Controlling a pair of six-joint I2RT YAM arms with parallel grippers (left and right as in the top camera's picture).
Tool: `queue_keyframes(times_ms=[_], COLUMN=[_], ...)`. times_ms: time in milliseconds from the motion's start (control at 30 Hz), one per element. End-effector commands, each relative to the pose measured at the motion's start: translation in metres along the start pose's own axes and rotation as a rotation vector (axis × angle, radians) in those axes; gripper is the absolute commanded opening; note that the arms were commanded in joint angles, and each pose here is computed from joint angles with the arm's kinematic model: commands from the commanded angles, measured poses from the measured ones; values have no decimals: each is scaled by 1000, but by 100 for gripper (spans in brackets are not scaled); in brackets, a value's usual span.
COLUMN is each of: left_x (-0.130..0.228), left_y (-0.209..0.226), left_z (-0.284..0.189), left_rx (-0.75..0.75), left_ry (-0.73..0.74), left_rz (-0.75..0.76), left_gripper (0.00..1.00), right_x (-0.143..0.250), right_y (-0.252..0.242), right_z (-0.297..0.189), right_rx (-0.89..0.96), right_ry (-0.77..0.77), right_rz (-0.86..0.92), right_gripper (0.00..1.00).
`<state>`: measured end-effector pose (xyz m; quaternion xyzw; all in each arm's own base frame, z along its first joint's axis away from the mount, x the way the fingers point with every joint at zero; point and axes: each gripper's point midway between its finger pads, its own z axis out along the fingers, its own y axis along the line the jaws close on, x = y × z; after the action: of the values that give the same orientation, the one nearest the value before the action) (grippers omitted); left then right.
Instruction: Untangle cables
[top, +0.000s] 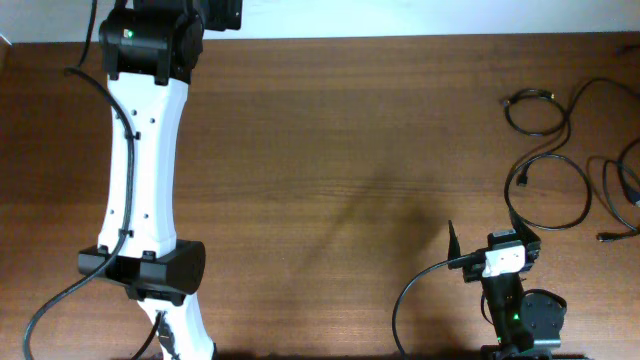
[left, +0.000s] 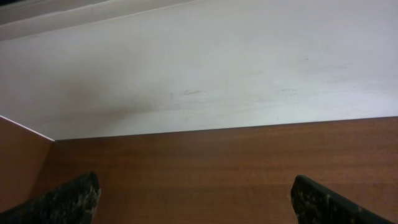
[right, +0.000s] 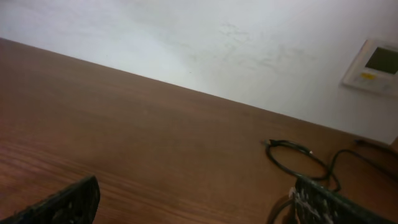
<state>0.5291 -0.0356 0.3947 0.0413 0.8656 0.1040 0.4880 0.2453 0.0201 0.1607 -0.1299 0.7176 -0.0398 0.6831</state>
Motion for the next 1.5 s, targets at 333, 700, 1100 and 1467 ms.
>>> queue_keyframes(times_ms=[333,700,1100,1467], left_x=[-2,-15,114,235], left_y=[4,28,27,-2], left_z=[0,-70,-162,-164], left_rx=[-4,-21,23,72], left_ry=[-8,-83,-405,-786], left_rz=[6,-29,-101,-149], left_gripper=[99,99,99,99], right_x=[2,2,2,2], right_y=[1,1,1,1], right_z=[0,0,0,0], right_rx=[-2,-2,-2,-2], right_ry=[1,1,1,1], right_rz=[-56,-56,-56,-56], right_gripper=[99,99,99,99])
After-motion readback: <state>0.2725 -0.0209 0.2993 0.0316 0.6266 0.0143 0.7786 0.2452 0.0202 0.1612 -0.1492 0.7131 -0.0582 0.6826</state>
